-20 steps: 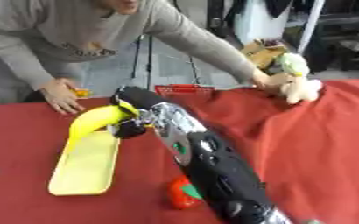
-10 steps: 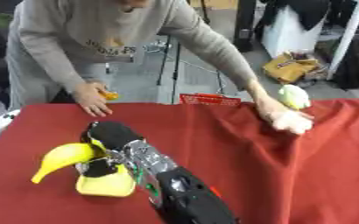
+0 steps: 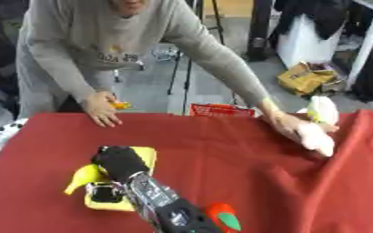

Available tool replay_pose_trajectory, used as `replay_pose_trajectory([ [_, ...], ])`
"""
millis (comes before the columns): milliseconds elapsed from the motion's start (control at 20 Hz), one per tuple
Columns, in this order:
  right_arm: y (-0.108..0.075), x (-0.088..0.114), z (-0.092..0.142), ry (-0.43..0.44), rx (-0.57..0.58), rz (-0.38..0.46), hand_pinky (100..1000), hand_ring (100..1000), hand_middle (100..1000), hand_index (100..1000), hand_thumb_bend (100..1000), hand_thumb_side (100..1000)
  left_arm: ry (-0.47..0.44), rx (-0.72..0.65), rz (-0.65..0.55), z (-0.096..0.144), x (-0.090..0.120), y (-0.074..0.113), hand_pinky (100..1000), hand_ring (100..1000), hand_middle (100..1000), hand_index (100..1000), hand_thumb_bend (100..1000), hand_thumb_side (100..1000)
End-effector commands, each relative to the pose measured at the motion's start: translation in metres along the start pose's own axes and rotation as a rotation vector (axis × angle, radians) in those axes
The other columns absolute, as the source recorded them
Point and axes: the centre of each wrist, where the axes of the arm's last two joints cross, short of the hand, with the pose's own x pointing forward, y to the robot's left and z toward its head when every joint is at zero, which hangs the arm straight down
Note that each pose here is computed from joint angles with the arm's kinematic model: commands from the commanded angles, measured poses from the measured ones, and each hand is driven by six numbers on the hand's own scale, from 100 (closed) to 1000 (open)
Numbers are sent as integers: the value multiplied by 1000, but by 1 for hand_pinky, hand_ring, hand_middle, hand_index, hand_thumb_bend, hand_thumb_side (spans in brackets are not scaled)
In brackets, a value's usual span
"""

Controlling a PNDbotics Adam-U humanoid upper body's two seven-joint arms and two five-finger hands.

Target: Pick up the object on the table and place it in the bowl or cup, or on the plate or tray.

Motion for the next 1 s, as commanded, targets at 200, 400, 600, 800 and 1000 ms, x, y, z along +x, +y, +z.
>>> replay_pose_trajectory([
  [200,-5,-10,-4,81,-26,27,382,467,522,635,155,486,-38,-20,18,-6,10,-3,522,777,737,696,619,893],
  [400,-7,-15,-4,114,-26,32,623,646,683,767,364,509,-40,-28,25,-6,11,-5,522,777,737,696,620,893],
  [600,-15,-19,-7,130,14,35,980,905,907,931,657,525,-41,-30,28,-7,11,-5,522,777,737,696,621,893],
  [800,-26,-24,-10,159,34,18,1000,913,920,944,680,518,-42,-32,27,-7,11,-5,523,777,737,697,622,893],
  [1000,-30,-28,-11,177,48,4,1000,912,920,945,678,518,-42,-30,24,-7,11,-5,523,777,737,697,623,893],
])
